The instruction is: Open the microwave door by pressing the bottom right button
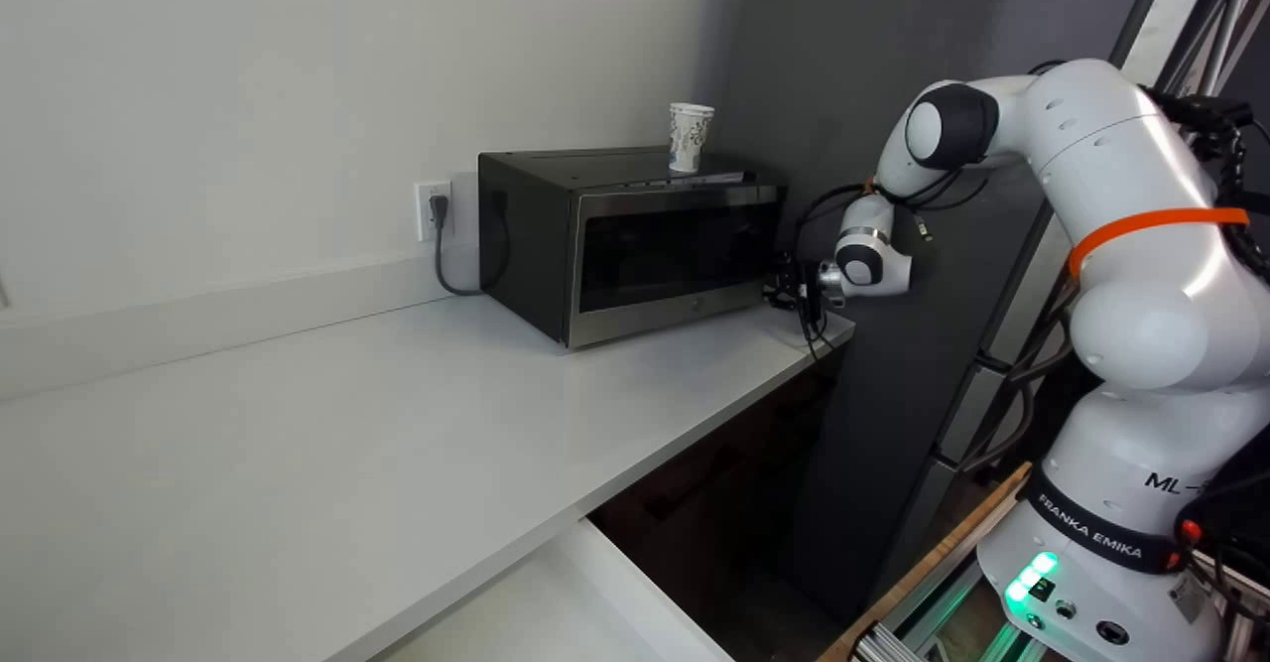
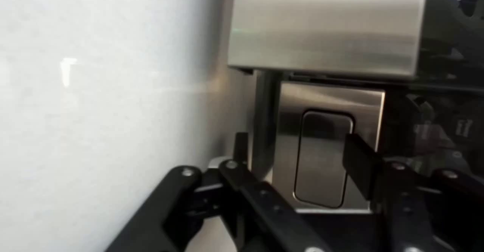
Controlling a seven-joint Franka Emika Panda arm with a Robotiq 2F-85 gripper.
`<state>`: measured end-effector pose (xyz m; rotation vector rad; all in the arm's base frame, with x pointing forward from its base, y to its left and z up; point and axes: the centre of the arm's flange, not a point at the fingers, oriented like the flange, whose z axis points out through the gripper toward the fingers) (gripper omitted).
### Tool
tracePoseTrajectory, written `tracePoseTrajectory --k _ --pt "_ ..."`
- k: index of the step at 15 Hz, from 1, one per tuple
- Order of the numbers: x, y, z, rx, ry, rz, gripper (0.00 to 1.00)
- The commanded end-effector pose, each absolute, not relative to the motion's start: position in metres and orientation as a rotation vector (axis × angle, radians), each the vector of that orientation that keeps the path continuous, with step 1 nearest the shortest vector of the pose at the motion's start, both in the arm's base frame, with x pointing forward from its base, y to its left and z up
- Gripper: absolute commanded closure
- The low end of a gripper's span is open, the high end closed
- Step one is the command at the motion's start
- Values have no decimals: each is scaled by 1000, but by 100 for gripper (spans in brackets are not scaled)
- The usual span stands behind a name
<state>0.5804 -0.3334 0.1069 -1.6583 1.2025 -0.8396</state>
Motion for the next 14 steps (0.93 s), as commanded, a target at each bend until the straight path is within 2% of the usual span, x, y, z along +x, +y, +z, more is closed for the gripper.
tracePoseTrajectory --k 1,7,14 --pt "499 -304 106 -1693 1401 -789 0" --pt "413 -282 131 -1734 1654 -764 0" --pt "342 -219 219 -2069 1911 -672 0"
